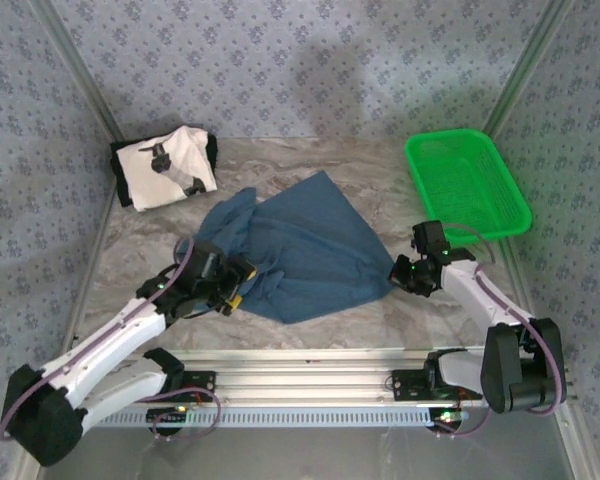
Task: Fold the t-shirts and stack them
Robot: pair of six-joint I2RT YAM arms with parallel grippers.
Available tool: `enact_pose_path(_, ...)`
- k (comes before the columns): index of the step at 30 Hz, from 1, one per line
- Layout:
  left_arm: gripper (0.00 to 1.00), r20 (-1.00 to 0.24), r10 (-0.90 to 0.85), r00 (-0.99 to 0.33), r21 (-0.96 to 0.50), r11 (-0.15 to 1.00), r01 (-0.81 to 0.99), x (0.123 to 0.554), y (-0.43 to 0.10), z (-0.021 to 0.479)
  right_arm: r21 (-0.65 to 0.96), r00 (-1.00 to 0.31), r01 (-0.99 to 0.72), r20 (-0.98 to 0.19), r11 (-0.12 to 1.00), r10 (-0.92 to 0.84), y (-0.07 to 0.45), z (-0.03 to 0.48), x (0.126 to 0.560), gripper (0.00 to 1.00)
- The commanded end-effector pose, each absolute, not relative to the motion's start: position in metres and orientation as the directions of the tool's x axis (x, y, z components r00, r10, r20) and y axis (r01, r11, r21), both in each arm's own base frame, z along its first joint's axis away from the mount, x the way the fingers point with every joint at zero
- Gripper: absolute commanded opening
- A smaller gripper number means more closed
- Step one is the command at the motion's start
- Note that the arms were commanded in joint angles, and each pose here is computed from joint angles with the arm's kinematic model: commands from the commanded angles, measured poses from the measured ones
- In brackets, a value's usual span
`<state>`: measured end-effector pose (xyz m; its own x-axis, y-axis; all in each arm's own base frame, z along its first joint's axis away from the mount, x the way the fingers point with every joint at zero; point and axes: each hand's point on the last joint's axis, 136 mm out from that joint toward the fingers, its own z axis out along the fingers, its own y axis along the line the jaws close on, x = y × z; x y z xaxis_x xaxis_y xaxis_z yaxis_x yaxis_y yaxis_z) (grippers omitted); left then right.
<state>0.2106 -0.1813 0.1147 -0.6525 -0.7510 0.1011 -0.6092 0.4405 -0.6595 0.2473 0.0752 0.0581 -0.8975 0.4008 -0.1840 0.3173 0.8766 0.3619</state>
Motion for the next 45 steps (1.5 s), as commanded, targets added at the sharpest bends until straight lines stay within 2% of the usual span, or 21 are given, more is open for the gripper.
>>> enact_pose_path(1, 0.73, 0.187, -0.833, -0.521, -0.728, 0.238, -0.643, 0.239, -0.2, 0.118, 0.368, -0.911, 0.286, -0.183, 0.885, 0.371, 0.08, 0.056, 0.249, 0.0)
enact_pose_path(5, 0.73, 0.165, -0.87, -0.466, -0.728, 0.211, -0.652, 0.251, -0.209, 0.114, 0.373, -0.914, 0.272, -0.189, 0.887, 0.36, 0.082, 0.057, 0.251, 0.0)
enact_pose_path(8, 0.73, 0.197, -0.883, -0.426, -0.722, 0.163, -0.672, 0.262, -0.218, 0.106, 0.375, -0.916, 0.272, -0.181, 0.886, 0.358, 0.083, 0.055, 0.252, 0.0)
enact_pose_path(17, 0.71, 0.115, -0.939, -0.323, -0.666, 0.168, -0.726, 0.284, -0.215, 0.084, 0.377, -0.924, 0.245, -0.188, 0.893, 0.333, 0.089, 0.054, 0.253, 0.0)
enact_pose_path(20, 0.58, 0.097, -0.945, -0.314, -0.643, 0.182, -0.744, 0.284, -0.211, 0.071, 0.376, -0.925, 0.245, -0.187, 0.894, 0.332, 0.088, 0.053, 0.251, 0.0)
enact_pose_path(21, 0.49, 0.097, -0.948, -0.303, -0.631, 0.177, -0.755, 0.28, -0.207, 0.063, 0.377, -0.925, 0.244, -0.188, 0.894, 0.332, 0.088, 0.054, 0.251, 0.0)
enact_pose_path(24, 0.1, 0.084, -0.959, -0.271, -0.651, 0.153, -0.743, 0.274, -0.184, 0.058, 0.383, -0.922, 0.238, -0.199, 0.892, 0.332, 0.087, 0.058, 0.252, 0.0)
enact_pose_path(26, 0.0, 0.065, -0.957, -0.283, -0.686, 0.163, -0.709, 0.279, -0.171, 0.074, 0.39, -0.919, 0.234, -0.209, 0.891, 0.333, 0.087, 0.062, 0.255, 0.0)
enact_pose_path(32, 0.0, -0.016, -0.895, -0.446, -0.829, 0.262, -0.495, 0.325, -0.156, 0.179, 0.446, -0.878, 0.236, -0.283, 0.864, 0.386, 0.081, 0.09, 0.281, 0.0)
enact_pose_path(36, 0.0, -0.109, -0.798, -0.592, -0.916, 0.312, -0.252, 0.379, -0.178, 0.255, 0.481, -0.827, 0.265, -0.333, 0.836, 0.453, 0.057, 0.119, 0.313, 0.0)
enact_pose_path(40, 0.0, -0.279, -0.611, -0.74, -0.942, 0.324, 0.088, 0.429, -0.232, 0.355, 0.509, -0.771, 0.277, -0.389, 0.815, 0.504, 0.028, 0.16, 0.347, 0.0)
enact_pose_path(43, 0.0, -0.403, -0.523, -0.752, -0.91, 0.314, 0.269, 0.435, -0.254, 0.419, 0.512, -0.738, 0.268, -0.436, 0.816, 0.515, 0.018, 0.189, 0.363, 0.0)
enact_pose_path(45, 0.0, -0.428, -0.519, -0.74, -0.9, 0.321, 0.296, 0.422, -0.247, 0.424, 0.517, -0.731, 0.264, -0.444, 0.814, 0.519, 0.017, 0.193, 0.363, 0.0)
